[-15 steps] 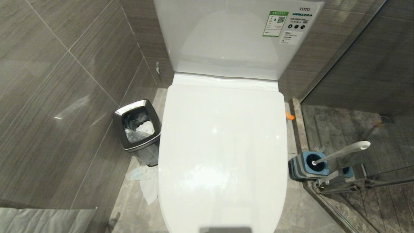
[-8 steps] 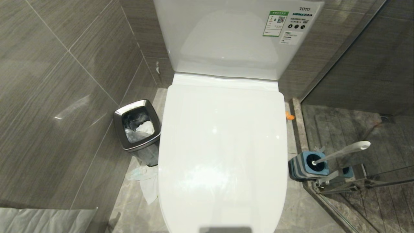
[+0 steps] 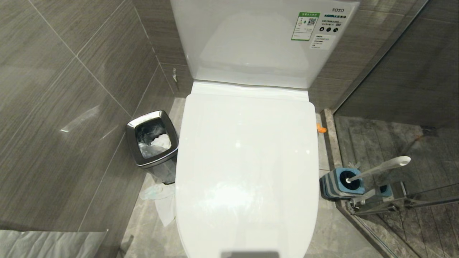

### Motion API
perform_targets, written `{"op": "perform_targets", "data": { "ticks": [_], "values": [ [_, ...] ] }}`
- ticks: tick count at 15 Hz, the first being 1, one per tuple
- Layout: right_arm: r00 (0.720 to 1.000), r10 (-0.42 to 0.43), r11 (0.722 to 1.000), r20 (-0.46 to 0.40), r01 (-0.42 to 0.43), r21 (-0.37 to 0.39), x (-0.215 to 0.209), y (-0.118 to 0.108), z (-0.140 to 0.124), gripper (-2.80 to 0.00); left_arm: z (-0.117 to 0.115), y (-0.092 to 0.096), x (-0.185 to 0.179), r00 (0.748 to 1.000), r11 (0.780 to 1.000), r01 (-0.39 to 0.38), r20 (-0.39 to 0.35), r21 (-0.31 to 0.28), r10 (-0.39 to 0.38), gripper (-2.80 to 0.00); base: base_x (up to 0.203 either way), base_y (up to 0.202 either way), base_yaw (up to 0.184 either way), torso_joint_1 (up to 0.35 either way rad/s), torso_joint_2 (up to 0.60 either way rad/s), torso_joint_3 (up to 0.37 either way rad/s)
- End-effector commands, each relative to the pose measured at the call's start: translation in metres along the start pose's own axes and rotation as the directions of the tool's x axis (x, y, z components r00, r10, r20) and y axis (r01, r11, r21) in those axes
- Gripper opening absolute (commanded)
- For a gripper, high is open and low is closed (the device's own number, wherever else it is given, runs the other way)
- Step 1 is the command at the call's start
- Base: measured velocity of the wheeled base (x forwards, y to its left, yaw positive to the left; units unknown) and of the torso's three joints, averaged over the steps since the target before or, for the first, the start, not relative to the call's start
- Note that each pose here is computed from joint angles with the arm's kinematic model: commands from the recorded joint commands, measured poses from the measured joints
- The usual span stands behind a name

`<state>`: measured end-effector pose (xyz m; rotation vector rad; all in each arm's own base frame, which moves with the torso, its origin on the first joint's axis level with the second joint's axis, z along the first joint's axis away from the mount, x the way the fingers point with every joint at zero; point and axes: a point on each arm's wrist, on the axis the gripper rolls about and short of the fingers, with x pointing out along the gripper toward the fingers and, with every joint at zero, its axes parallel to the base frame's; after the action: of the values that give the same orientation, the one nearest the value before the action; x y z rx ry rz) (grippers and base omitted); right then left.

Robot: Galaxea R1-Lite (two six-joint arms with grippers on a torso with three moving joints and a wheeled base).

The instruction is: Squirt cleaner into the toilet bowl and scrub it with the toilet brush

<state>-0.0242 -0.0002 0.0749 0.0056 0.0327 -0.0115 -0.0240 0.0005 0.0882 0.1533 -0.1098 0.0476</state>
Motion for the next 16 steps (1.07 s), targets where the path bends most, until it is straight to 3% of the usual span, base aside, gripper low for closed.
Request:
{"op": "perform_targets", "data": {
  "ticks": [1, 3, 6, 10, 16],
  "values": [
    [1.000, 0.000, 1.000, -0.001, 0.000, 0.000, 0.0001, 0.0000, 0.0000, -2.80, -0.0077, -0.0023, 0.0003, 0.997, 0.998, 0.057, -0.059, 0.005, -0.057, -2.80, 0.000, 0.000, 0.000, 0.000, 0.00, 0.000],
    [1.000, 0.001, 1.000, -0.001, -0.001, 0.000, 0.0001, 0.0000, 0.0000, -2.80, -0.0137, -0.0033, -0.0006, 0.990, 0.997, 0.071, -0.124, -0.006, -0.071, -2.80, 0.000, 0.000, 0.000, 0.000, 0.00, 0.000],
    [1.000, 0.001, 1.000, -0.001, -0.001, 0.000, 0.0001, 0.0000, 0.0000, -2.80, -0.0133, -0.0032, -0.0006, 0.990, 0.997, 0.068, -0.121, -0.031, -0.071, -2.80, 0.000, 0.000, 0.000, 0.000, 0.00, 0.000],
    [1.000, 0.000, 1.000, -0.001, 0.000, 0.000, 0.0001, 0.0000, 0.0000, -2.80, -0.0132, -0.0030, -0.0006, 0.991, 0.992, 0.050, -0.121, -0.117, -0.064, -2.80, 0.000, 0.000, 0.000, 0.000, 0.00, 0.000],
    [1.000, 0.001, 1.000, -0.001, -0.001, 0.000, 0.0001, 0.0000, 0.0000, -2.80, -0.0132, -0.0030, -0.0006, 0.991, 0.992, 0.050, -0.121, -0.119, -0.064, -2.80, 0.000, 0.000, 0.000, 0.000, 0.00, 0.000]
  ]
}}
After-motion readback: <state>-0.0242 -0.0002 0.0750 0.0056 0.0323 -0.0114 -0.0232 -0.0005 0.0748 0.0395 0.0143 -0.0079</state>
